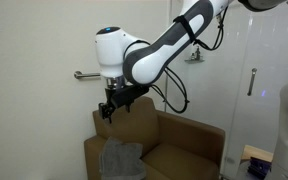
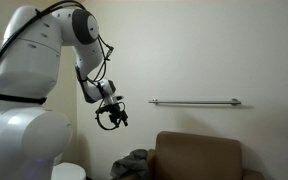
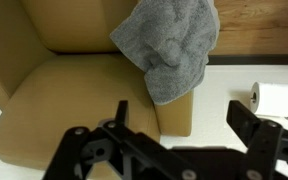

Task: Put the towel on the seat of the chair

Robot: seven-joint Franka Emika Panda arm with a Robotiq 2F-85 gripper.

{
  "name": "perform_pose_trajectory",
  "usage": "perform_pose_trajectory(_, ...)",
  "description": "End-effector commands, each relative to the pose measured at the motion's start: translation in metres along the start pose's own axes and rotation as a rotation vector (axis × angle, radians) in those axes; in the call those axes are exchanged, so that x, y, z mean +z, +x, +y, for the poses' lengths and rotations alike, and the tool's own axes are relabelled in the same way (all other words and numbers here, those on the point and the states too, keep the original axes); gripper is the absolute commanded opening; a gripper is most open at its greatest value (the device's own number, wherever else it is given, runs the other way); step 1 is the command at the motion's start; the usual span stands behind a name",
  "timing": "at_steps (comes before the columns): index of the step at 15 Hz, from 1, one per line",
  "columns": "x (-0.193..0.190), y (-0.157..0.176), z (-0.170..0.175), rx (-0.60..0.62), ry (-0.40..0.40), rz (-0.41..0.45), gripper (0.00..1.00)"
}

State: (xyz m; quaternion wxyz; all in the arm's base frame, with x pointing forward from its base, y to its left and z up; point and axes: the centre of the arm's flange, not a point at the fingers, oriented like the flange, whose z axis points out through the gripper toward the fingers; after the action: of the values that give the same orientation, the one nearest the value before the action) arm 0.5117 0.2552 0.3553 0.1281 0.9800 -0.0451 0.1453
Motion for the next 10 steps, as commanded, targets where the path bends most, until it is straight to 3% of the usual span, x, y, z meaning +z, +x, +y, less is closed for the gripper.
perform_pose_trajectory(1, 0.005, 0.001, -0.002, 0.004, -0.003, 0.002, 1.0)
perform_pose_trajectory(5, 0.042, 0.007, 0.0, 0.026, -0.012, -0.033, 1.0)
perform_pose_trajectory(10, 0.1, 0.009, 0.005, 0.038, 0.041, -0.065, 1.0)
